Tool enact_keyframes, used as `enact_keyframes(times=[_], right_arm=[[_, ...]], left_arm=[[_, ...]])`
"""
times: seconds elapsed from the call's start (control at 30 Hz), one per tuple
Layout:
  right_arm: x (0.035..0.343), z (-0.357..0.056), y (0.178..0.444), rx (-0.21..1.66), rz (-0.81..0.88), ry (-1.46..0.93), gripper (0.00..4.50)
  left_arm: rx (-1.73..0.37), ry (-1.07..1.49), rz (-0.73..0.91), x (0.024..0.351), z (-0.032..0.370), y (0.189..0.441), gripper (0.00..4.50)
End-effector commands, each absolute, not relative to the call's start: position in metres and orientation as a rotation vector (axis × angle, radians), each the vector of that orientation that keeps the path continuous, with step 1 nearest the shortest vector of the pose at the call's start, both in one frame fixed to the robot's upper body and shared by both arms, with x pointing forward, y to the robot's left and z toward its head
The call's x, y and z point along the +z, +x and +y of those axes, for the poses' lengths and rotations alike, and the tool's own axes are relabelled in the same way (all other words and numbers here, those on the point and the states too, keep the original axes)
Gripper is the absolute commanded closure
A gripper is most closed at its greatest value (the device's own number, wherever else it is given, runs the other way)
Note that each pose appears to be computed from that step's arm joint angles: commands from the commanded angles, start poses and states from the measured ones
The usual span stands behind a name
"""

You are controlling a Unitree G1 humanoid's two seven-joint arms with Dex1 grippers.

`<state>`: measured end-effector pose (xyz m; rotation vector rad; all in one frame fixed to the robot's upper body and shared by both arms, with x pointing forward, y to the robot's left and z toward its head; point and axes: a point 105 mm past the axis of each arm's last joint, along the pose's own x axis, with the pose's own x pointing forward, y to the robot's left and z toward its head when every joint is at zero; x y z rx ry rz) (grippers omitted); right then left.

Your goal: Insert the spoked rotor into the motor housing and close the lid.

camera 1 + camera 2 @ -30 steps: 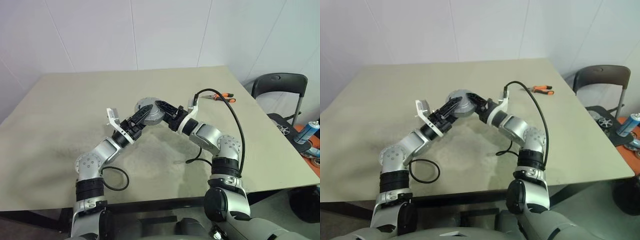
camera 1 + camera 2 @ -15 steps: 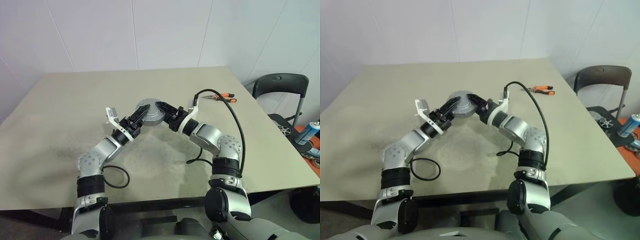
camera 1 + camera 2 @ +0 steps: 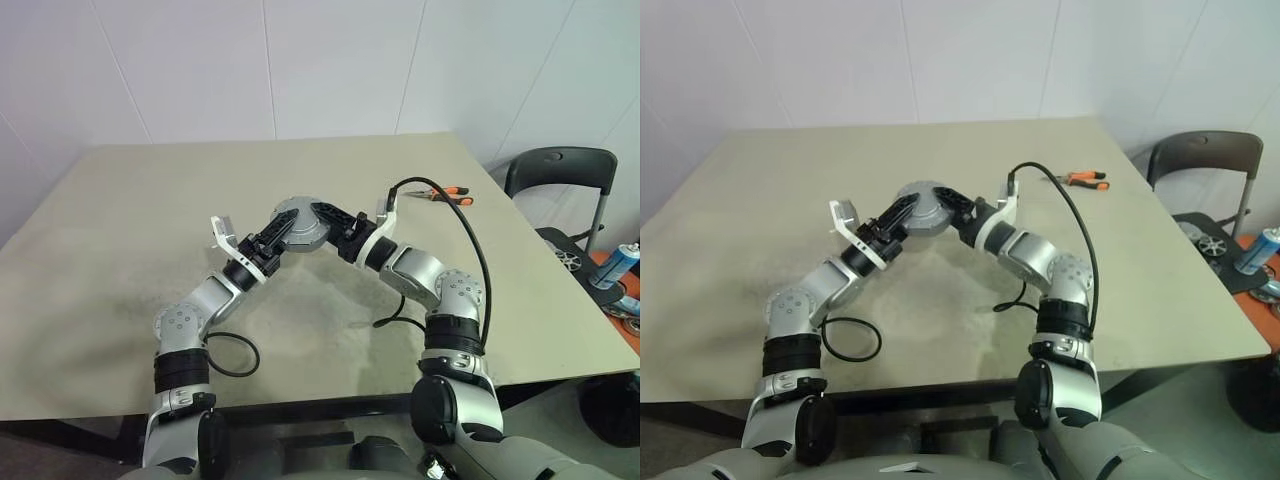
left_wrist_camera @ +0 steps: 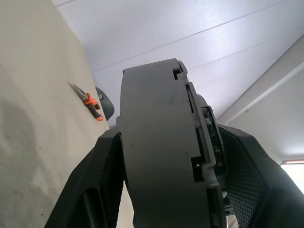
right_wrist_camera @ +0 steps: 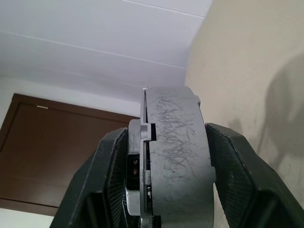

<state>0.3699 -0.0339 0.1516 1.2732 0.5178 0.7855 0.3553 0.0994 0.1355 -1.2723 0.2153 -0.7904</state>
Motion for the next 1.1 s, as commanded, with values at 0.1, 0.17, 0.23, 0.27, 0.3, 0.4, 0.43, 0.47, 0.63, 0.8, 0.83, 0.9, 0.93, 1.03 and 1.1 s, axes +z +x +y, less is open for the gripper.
enact_keyframes(times=[0.1,0.17,0.23,0.27,0.3,0.4,0.43,0.47,0.63,0.8,0.83,0.9,0.93,1.03,1.1], right_arm=[[0.178,-0.029,0.367,0.857,0.405,1.149,2.24],[0.182,-0.028,0.366,0.877,0.371,1.137,2.24],[0.186,-0.029,0.364,0.895,0.35,1.149,1.55],[0.183,-0.028,0.364,0.89,0.368,1.149,1.35],[0.18,-0.027,0.364,0.886,0.395,1.151,1.01],[0.175,-0.026,0.367,0.863,0.431,1.214,0.7],[0.174,-0.026,0.368,0.86,0.432,1.214,0.7],[0.174,-0.027,0.368,0.859,0.433,1.21,0.7],[0.17,-0.029,0.371,0.826,0.446,1.205,0.7],[0.167,-0.031,0.373,0.8,0.449,1.218,0.7],[0.167,-0.032,0.373,0.799,0.449,1.218,0.7],[0.168,-0.031,0.373,0.8,0.449,1.219,0.68],[0.168,-0.031,0.373,0.8,0.448,1.219,0.67],[0.169,-0.031,0.373,0.803,0.446,1.224,0.67],[0.168,-0.032,0.373,0.801,0.445,1.232,0.67]], left_arm=[[-0.819,-1.206,0.19,0.152,0.099,0.356,1.94],[-0.815,-1.204,0.192,0.152,0.1,0.357,1.94],[-0.812,-1.199,0.195,0.151,0.1,0.357,1.94],[-0.811,-1.197,0.196,0.151,0.1,0.357,1.94],[-0.81,-1.195,0.196,0.151,0.1,0.357,1.94],[-0.805,-1.191,0.194,0.151,0.1,0.357,1.94],[-0.8,-1.189,0.193,0.151,0.101,0.358,1.94],[-0.796,-1.188,0.191,0.151,0.101,0.358,1.94],[-0.782,-1.183,0.18,0.153,0.105,0.36,1.94],[-0.765,-1.19,0.13,0.161,0.115,0.364,1.94],[-0.772,-1.188,0.127,0.162,0.115,0.363,1.94],[-0.776,-1.178,0.129,0.163,0.115,0.362,2.04],[-0.774,-1.176,0.128,0.163,0.116,0.362,2.15],[-0.756,-1.184,0.124,0.163,0.118,0.363,2.18],[-0.738,-1.195,0.118,0.163,0.119,0.365,2.18]])
